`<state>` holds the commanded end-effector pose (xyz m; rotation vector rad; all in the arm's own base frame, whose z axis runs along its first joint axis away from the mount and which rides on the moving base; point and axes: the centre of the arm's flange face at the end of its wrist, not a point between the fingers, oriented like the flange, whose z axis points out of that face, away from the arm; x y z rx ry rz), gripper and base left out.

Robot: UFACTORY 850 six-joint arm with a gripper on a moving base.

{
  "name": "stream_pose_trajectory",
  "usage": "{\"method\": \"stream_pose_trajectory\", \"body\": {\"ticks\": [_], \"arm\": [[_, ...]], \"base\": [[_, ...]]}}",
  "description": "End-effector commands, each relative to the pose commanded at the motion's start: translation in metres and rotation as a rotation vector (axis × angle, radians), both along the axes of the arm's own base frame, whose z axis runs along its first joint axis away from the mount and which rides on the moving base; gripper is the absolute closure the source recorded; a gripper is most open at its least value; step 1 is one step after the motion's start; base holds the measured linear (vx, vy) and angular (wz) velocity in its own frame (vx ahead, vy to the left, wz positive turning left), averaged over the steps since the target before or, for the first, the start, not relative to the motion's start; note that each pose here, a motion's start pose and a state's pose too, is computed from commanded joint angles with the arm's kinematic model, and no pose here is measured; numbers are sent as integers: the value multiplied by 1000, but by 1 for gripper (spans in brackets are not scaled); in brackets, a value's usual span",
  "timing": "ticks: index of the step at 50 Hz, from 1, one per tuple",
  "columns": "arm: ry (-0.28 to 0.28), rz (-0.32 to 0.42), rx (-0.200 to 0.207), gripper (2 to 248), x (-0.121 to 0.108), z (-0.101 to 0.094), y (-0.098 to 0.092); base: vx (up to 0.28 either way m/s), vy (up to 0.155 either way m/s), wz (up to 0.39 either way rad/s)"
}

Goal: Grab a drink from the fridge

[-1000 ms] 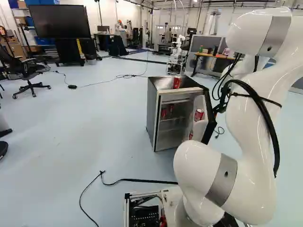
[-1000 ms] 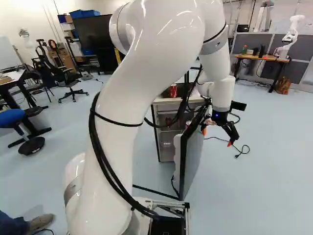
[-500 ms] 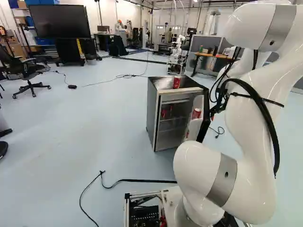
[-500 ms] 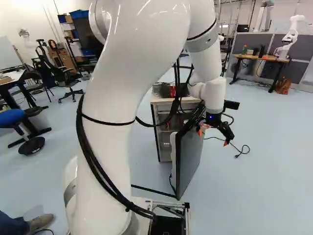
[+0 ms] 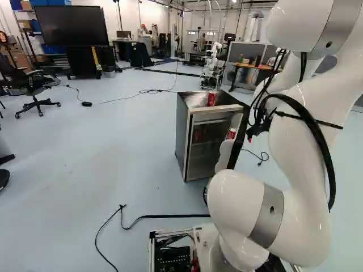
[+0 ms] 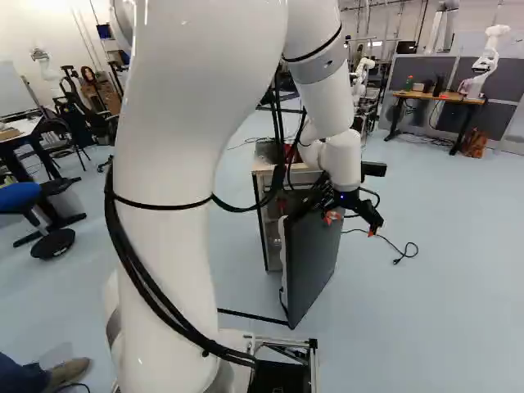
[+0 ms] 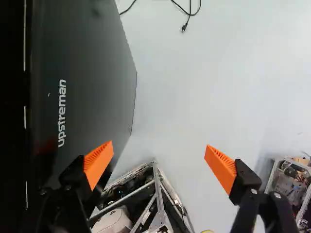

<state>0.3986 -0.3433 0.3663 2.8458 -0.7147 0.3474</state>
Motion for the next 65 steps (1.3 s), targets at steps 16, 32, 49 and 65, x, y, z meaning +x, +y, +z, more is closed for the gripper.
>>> {"method": "stream_pose_trajectory", "body": {"ticks": [16,32,49,65], "arm": [[-79,82,-60,3,-2,4,25],[-165,167,-116,3,-4,9,51],[-288,263,-178,3,-6,17,79],[-396,343,-221,3,-11,24,107]], "base": [[0,0,0],[0,0,0],[0,0,0],[0,0,0]]}}
